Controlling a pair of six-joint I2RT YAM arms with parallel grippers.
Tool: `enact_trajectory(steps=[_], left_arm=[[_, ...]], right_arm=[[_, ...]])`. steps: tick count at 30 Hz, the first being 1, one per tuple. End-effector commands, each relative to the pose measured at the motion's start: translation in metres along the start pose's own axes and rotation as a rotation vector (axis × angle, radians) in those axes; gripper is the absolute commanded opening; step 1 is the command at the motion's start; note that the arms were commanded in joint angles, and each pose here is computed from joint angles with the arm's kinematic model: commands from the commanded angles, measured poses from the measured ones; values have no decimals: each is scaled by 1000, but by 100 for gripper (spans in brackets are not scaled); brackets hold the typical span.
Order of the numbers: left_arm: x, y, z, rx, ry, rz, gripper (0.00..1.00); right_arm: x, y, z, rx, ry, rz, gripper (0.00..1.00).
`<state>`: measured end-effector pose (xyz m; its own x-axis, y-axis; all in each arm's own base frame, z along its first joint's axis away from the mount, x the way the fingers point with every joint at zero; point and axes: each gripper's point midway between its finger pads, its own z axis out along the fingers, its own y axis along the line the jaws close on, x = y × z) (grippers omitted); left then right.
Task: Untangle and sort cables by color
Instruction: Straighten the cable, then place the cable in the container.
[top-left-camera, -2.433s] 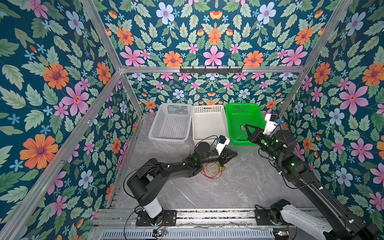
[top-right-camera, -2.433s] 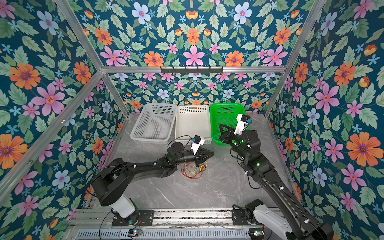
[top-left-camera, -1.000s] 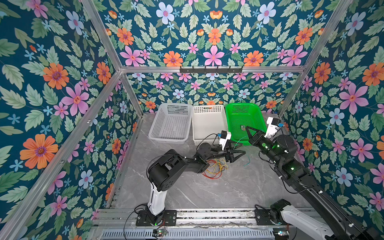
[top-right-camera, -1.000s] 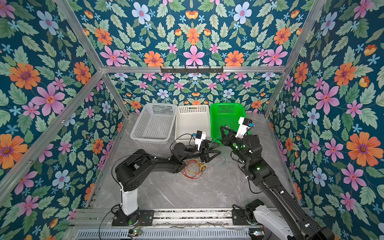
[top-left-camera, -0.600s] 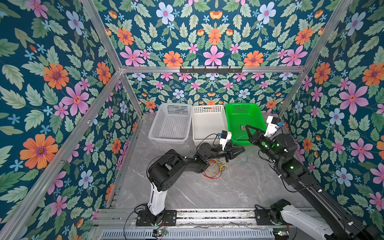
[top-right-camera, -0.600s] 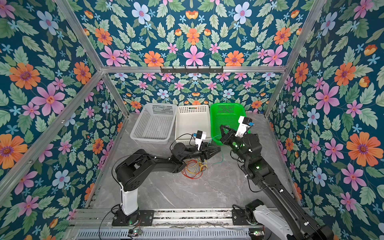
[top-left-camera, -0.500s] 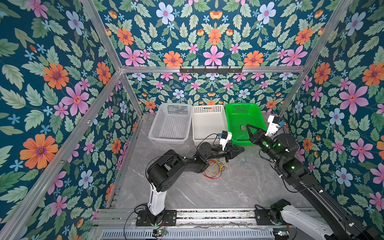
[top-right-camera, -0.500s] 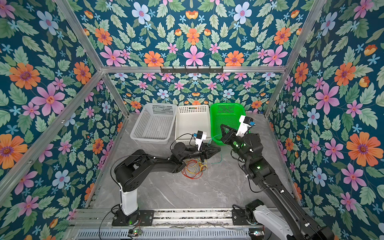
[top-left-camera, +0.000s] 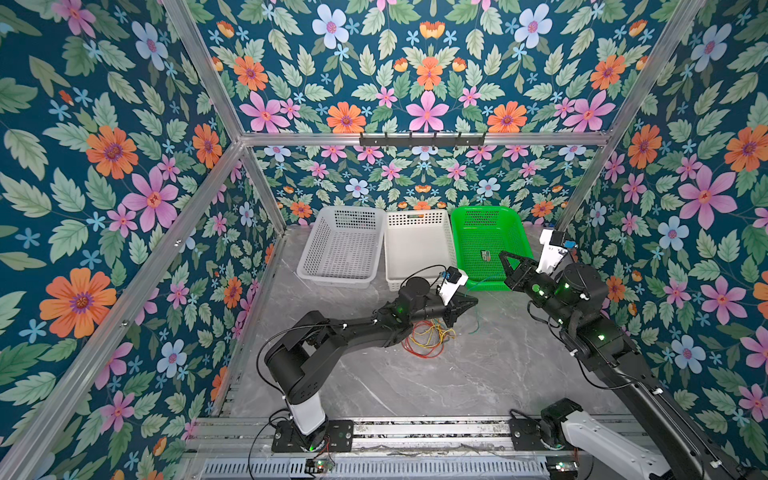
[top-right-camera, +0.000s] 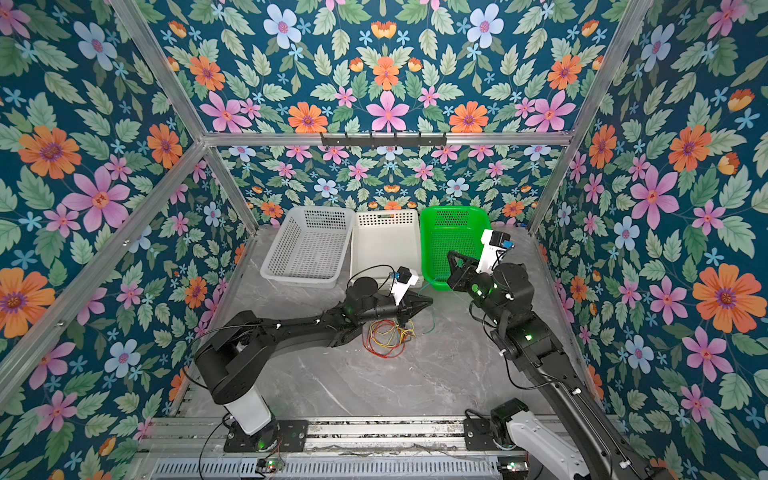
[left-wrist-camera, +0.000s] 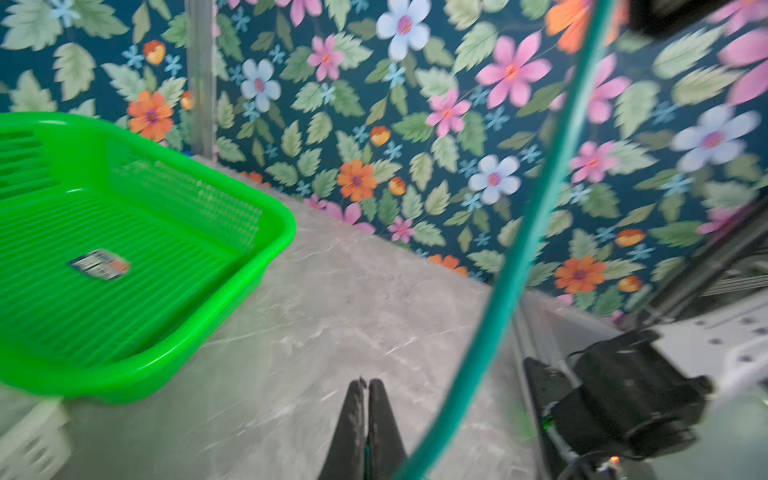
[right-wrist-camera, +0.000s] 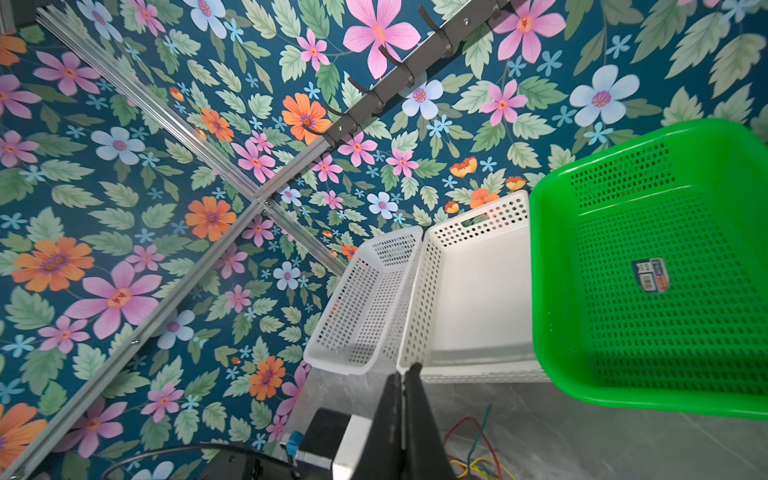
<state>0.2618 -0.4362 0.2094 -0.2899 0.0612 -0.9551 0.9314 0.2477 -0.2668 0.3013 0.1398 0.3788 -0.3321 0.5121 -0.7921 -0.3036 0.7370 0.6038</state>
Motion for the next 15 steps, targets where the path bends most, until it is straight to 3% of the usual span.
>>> enact_trajectory(steps=[1, 6, 7, 11, 15], left_arm=[[64, 38, -14, -205, 282, 47, 0], [79, 59, -24, -322, 383, 95, 0], [78, 59, -24, -318, 379, 97, 4], [61, 40, -17, -223, 309, 92, 44], [37, 18, -19, -133, 204, 93, 61]], right_arm=[[-16, -2, -2, 52, -37, -116, 0], [-15, -12, 11, 128, 15, -239, 0], [-17, -13, 16, 139, 20, -261, 0], [-33, -19, 42, 176, 33, -330, 0], [-55, -34, 75, 186, 40, -311, 0]])
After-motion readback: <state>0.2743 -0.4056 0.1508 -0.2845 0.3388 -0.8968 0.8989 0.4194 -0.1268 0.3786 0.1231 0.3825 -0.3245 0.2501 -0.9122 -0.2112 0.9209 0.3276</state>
